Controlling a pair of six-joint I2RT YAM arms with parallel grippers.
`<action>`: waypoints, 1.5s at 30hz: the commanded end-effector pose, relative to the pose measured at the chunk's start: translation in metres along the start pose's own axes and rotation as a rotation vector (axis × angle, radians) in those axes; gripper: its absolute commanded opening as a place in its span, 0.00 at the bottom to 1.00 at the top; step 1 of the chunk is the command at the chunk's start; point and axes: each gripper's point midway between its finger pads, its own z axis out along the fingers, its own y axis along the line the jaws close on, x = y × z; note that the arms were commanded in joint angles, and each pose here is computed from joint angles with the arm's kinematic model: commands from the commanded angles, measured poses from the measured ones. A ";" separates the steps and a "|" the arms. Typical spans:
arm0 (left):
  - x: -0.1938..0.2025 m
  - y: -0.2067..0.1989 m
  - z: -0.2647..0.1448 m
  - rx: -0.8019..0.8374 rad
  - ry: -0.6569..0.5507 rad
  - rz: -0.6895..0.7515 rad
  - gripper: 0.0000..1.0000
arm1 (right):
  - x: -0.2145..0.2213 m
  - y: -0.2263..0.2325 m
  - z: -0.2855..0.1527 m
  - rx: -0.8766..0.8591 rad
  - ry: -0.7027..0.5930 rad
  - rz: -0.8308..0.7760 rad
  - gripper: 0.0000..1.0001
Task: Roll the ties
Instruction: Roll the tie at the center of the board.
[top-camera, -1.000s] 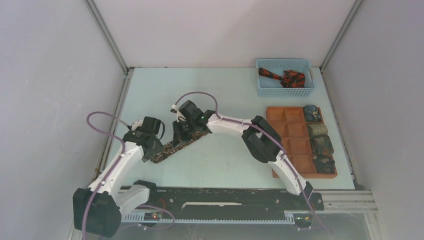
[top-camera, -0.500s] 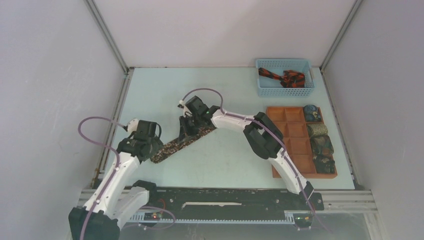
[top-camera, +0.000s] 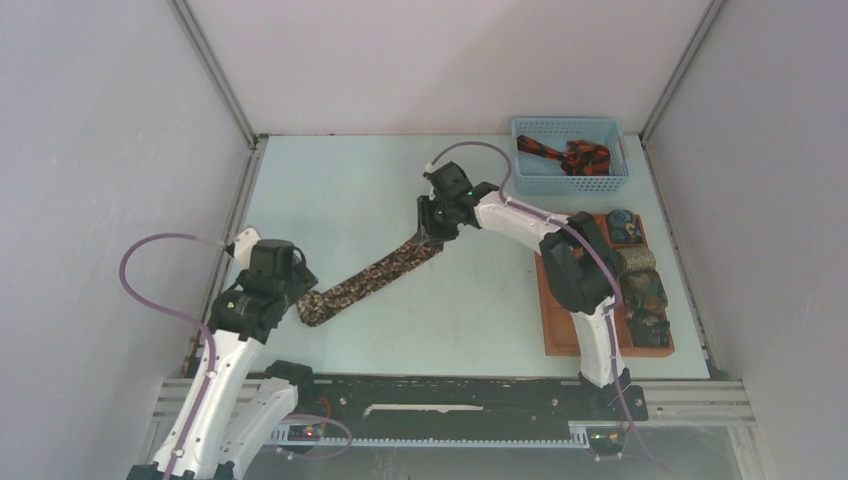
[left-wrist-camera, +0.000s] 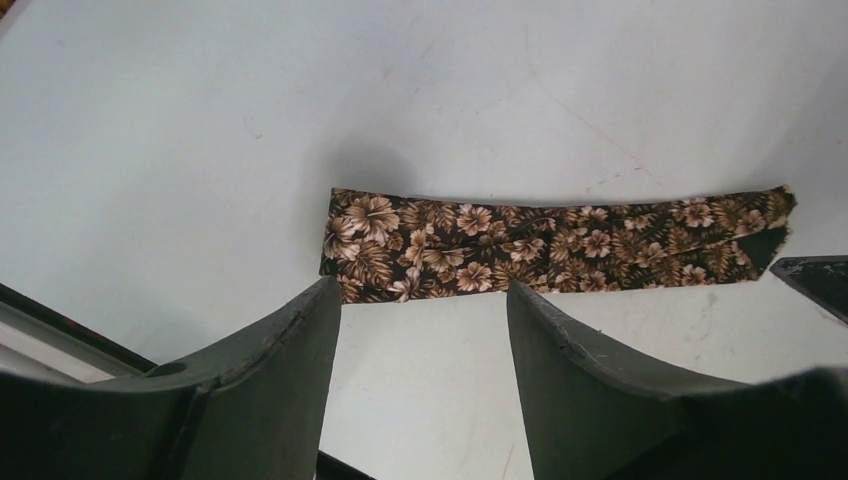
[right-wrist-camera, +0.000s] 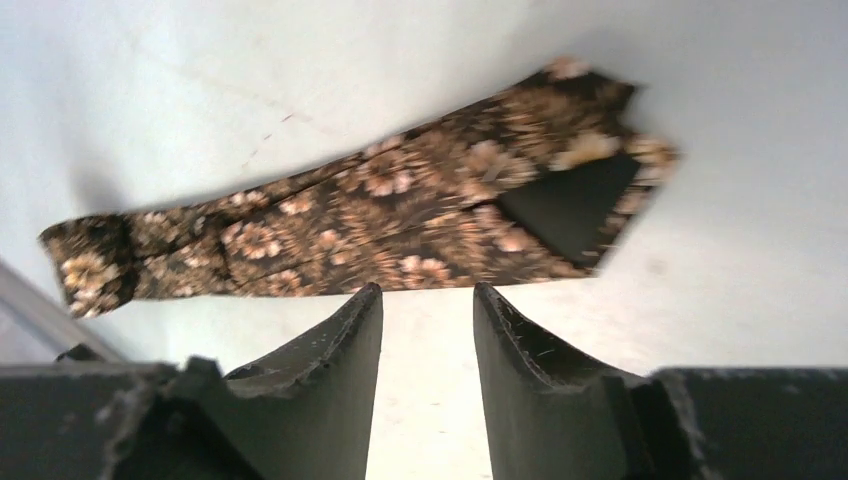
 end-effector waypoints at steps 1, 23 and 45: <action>-0.020 -0.010 -0.017 0.052 -0.026 0.064 0.67 | -0.016 -0.039 -0.027 0.218 -0.058 -0.081 0.43; -0.019 -0.006 -0.025 0.099 -0.056 0.123 0.66 | -0.003 -0.060 0.025 0.416 0.075 -0.235 0.51; -0.016 -0.012 -0.023 0.132 -0.041 0.137 0.65 | 0.011 -0.077 0.018 0.451 0.128 -0.185 0.00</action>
